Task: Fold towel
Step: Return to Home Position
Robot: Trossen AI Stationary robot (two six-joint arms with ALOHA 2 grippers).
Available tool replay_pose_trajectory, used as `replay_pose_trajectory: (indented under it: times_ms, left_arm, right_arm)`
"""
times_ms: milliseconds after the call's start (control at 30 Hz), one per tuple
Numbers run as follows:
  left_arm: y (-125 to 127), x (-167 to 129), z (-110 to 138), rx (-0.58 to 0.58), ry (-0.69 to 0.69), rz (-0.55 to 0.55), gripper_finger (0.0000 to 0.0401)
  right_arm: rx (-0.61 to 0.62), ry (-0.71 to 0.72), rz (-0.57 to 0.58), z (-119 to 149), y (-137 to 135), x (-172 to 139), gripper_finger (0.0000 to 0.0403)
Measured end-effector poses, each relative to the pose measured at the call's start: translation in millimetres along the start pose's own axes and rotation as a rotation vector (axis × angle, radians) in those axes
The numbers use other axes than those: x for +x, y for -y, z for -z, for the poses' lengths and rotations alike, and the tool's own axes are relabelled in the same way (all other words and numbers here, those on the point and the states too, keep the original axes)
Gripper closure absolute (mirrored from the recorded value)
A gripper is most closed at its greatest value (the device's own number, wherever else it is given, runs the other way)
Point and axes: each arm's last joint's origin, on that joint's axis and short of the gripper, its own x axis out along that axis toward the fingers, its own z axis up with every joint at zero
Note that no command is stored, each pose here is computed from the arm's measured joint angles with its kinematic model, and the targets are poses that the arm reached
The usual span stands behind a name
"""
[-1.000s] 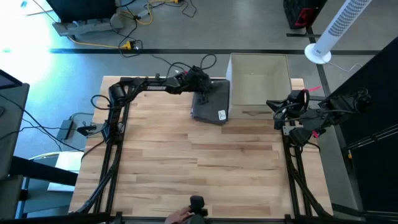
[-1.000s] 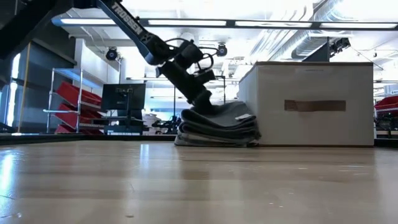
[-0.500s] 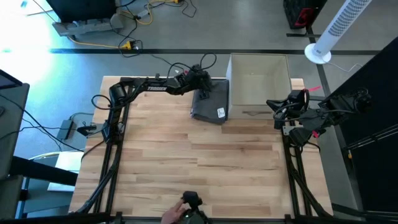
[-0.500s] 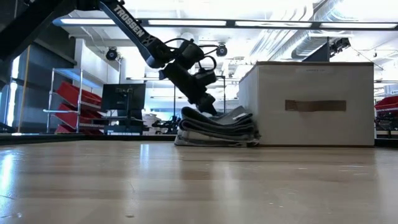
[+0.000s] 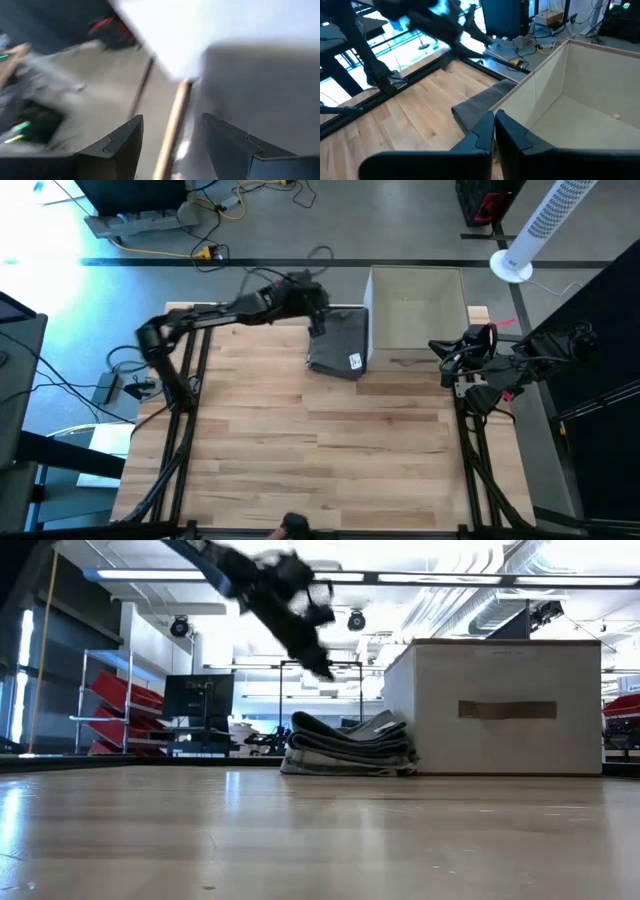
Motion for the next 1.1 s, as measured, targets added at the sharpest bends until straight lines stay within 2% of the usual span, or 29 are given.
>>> replay_pose_trajectory:
  times_ms: [167,267,400,700,800,967,1100]
  left_arm:
    - [-1.9,-64.2,-21.7,-0.188,0.100,0.177,0.0208]
    - [1.8,-96.4,-26.0,-0.250,0.091,0.239,0.0208]
    - [15.2,-124.6,-29.3,-0.253,0.067,0.302,0.0208]
    - [46.3,-182.7,-47.5,-0.159,0.239,0.580,0.0208]
    - [51.7,-206.1,-50.6,-0.121,0.310,0.613,0.0208]
    - [47.9,-239.6,-52.1,-0.109,0.425,0.601,0.0208]
    - [40.3,-254.5,-47.0,-0.248,0.394,0.535,0.0208]
  right_arm:
    - [-0.055,0.018,-0.007,-1.4,-7.0,2.8,0.0403]
    - [-0.151,0.048,-0.036,-4.9,-17.3,5.8,0.0403]
    - [-0.232,0.118,-0.071,-13.8,-34.9,12.7,0.0403]
    - [-0.164,0.169,-0.305,-30.8,-72.7,47.1,0.0403]
    - [-0.136,0.167,-0.379,-34.6,-82.4,68.9,0.0403]
    - [-0.107,0.166,-0.584,-40.2,-94.7,93.9,0.0403]
    - [-0.068,0.165,-0.574,-41.2,-94.4,97.0,0.0403]
